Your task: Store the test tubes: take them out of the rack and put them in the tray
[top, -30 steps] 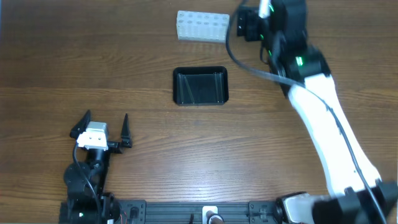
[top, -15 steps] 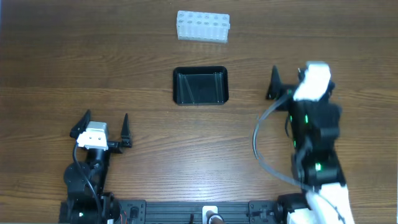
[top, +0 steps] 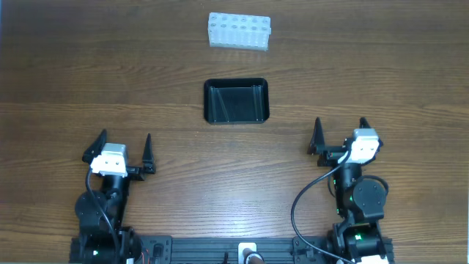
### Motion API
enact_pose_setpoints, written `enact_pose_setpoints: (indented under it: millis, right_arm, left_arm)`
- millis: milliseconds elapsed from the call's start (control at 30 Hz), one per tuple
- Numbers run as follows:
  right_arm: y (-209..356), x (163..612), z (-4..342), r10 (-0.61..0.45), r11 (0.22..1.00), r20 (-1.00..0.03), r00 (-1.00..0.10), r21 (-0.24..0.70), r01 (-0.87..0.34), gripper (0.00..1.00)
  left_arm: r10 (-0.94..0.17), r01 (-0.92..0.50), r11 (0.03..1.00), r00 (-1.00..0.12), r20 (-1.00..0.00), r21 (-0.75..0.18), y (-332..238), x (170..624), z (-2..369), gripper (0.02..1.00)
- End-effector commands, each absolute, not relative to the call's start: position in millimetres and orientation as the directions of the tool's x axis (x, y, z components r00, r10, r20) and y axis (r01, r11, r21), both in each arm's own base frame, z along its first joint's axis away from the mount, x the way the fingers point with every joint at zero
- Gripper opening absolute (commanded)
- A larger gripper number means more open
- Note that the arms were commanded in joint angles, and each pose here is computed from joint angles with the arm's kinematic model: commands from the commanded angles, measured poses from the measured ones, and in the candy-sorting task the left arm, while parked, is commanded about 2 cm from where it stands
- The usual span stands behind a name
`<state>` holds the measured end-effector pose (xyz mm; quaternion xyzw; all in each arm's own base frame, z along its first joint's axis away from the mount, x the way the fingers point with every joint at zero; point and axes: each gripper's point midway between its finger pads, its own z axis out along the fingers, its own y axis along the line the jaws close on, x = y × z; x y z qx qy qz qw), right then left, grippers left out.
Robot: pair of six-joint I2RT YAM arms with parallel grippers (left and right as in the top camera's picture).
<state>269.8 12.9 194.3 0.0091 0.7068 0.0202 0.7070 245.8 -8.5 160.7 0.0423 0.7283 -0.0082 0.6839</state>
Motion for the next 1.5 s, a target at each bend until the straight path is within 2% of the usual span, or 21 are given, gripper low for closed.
enact_pose_setpoints:
  millis: [33, 267, 467, 800, 1000, 1500]
  right_arm:
    - [8, 264, 184, 0.023, 1.0, -1.0, 0.011, 0.023, 0.004, 0.993]
    - [7, 254, 165, 0.015, 1.0, -0.999, -0.049, 0.014, 0.007, 0.993]
    - [6, 248, 163, -0.037, 0.999, -0.998, -0.051, -0.038, 0.007, 0.993]
    - [3, 246, 159, -0.057, 0.998, -0.996, -0.065, -0.058, 0.019, 0.993]
    - [-7, 246, 159, -0.15, 0.987, -0.986, -0.073, -0.154, 0.052, 0.991]
    - [-12, 246, 159, -0.148, 0.986, -0.986, -0.076, -0.153, 0.071, 0.993]
  left_arm:
    - [0.064, 0.081, 0.995, -0.06, -0.996, 0.059, -9, 246, 159, 0.998]
    - [0.064, 0.081, 0.995, -0.06, -0.996, 0.059, -9, 246, 159, 1.0]
    - [0.064, 0.081, 0.995, -0.06, -0.996, 0.059, -9, 246, 159, 1.0]
    - [0.064, 0.081, 0.995, -0.06, -0.996, 0.059, -9, 246, 159, 0.998]
    - [0.064, 0.081, 0.995, -0.06, -0.996, 0.059, -9, 246, 159, 1.0]
    - [0.064, 0.081, 0.995, -0.06, -0.996, 0.059, -9, 246, 159, 1.0]
